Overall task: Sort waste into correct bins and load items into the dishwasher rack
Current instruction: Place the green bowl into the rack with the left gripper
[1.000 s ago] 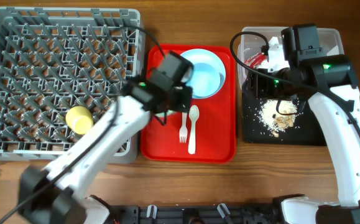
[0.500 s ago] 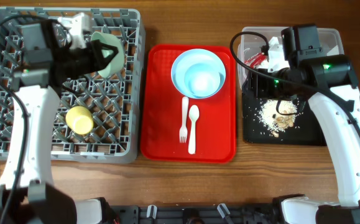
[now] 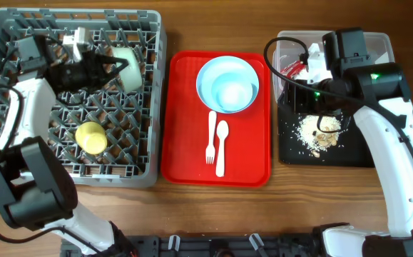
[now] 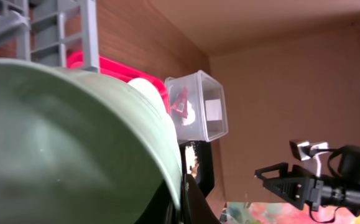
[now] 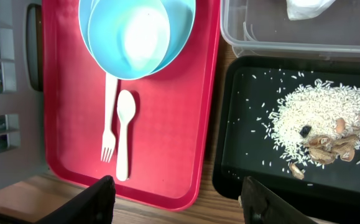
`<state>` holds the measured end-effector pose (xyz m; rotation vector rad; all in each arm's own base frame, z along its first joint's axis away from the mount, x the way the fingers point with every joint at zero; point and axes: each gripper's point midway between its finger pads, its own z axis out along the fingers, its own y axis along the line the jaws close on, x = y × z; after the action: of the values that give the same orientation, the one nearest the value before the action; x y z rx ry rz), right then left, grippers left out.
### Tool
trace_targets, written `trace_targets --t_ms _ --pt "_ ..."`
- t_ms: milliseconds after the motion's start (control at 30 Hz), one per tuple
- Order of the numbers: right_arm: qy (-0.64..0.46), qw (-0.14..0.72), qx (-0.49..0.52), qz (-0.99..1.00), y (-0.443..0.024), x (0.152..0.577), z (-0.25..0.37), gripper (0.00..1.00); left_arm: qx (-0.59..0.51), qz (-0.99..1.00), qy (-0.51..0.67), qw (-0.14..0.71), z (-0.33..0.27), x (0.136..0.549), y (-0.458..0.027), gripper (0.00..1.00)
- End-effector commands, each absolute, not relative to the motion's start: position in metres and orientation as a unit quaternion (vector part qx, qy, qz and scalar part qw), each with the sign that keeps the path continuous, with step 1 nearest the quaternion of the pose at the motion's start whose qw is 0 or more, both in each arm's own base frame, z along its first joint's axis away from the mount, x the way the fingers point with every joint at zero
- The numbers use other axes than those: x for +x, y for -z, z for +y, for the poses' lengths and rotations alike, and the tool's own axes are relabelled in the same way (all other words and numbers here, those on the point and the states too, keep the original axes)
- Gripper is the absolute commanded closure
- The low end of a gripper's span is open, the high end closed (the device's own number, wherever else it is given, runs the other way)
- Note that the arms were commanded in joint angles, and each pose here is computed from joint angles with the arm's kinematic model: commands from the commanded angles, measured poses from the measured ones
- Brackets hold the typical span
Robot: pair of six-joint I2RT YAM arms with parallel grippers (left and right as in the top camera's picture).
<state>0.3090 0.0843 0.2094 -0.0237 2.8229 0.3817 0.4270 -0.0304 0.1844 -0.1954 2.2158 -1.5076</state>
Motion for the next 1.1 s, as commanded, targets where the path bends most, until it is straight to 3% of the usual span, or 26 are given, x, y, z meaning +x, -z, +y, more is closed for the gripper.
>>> trace_targets --t_ms 0,67,267,367,500,667,800,967,1067 --pt "-0.124 0.152 -0.015 0.98 -0.212 0.309 0.082 0.35 -0.112 0.812 0.529 0.218 -0.003 0.429 -0.162 0.94" --pt "-0.124 0.152 -0.015 0.98 -0.212 0.309 0.082 0.35 -0.142 0.83 0.498 0.207 0.009 0.427 -0.149 0.9" --pt "-0.124 0.152 -0.015 0.98 -0.212 0.309 0.082 0.35 -0.194 0.85 0.461 0.165 0.022 0.412 -0.129 0.93" --pt "-0.124 0.152 -0.015 0.98 -0.212 0.309 0.082 0.35 -0.215 0.848 0.463 0.139 0.022 0.402 -0.126 0.79" --pt "-0.124 0.152 -0.015 0.98 -0.212 0.309 0.082 0.35 -0.242 0.851 0.452 0.116 0.03 0.39 -0.121 0.43" --pt "-0.122 0.153 -0.015 0.981 -0.212 0.309 0.082 0.35 -0.262 0.862 0.417 0.117 0.043 0.376 -0.129 0.3" --pt "-0.118 0.153 -0.014 0.981 -0.212 0.309 0.08 0.35 -0.288 0.883 0.348 0.123 0.055 0.356 -0.147 0.15" --pt "-0.105 0.153 -0.011 0.983 -0.211 0.309 0.076 0.35 -0.252 0.889 0.334 0.187 0.042 0.344 -0.198 0.11" --pt "-0.059 0.151 0.03 0.986 -0.207 0.309 0.058 0.34 -0.202 0.903 0.312 0.215 0.017 0.341 -0.219 0.03"
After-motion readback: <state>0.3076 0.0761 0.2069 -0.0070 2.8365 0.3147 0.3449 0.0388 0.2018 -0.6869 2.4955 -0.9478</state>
